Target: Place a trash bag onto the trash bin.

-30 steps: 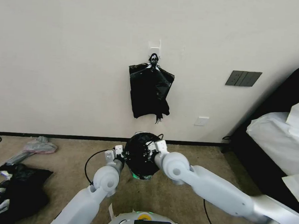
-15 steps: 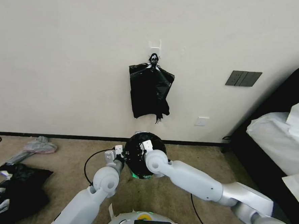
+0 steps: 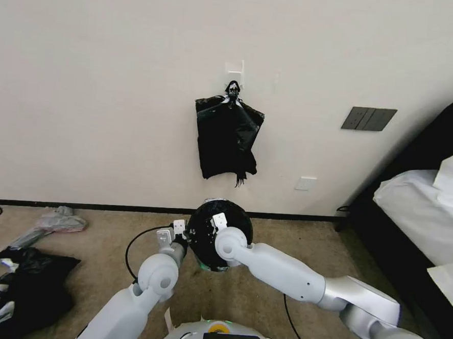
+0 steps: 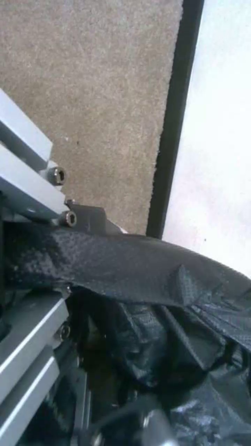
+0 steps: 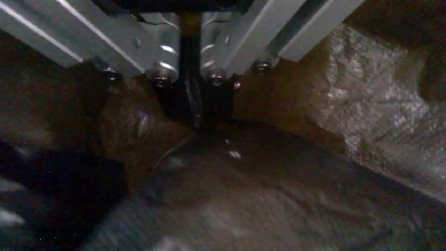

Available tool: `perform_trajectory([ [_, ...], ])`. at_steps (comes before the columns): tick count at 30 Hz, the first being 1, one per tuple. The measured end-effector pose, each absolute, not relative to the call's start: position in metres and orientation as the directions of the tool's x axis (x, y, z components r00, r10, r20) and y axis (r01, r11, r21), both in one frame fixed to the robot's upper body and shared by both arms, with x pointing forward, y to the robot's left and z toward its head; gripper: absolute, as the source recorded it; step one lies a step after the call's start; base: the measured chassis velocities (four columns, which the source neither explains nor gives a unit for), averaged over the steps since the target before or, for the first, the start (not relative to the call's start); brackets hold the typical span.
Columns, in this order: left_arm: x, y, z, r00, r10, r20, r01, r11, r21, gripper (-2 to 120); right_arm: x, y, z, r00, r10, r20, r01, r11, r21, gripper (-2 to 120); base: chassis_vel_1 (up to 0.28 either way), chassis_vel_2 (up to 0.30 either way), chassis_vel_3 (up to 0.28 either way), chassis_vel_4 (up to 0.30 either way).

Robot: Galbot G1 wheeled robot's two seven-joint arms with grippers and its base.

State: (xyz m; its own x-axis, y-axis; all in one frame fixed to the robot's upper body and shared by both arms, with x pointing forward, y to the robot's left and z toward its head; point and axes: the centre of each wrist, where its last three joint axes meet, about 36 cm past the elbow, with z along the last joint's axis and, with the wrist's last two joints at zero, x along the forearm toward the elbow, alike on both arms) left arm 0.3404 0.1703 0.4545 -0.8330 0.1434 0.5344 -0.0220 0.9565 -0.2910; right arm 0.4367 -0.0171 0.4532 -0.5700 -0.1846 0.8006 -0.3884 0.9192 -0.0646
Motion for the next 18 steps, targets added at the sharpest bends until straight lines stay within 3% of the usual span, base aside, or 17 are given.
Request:
perform_trajectory([
  [18, 0.332, 0.171, 0.462, -0.837, 0.155, 0.524, -0.016, 0.951, -0.308, 1, 0.45, -0.003, 0.43, -0.566, -0.127, 0.815, -0.354, 0.93, -0.101, 0, 0.0, 0.0, 0.0, 0.0],
])
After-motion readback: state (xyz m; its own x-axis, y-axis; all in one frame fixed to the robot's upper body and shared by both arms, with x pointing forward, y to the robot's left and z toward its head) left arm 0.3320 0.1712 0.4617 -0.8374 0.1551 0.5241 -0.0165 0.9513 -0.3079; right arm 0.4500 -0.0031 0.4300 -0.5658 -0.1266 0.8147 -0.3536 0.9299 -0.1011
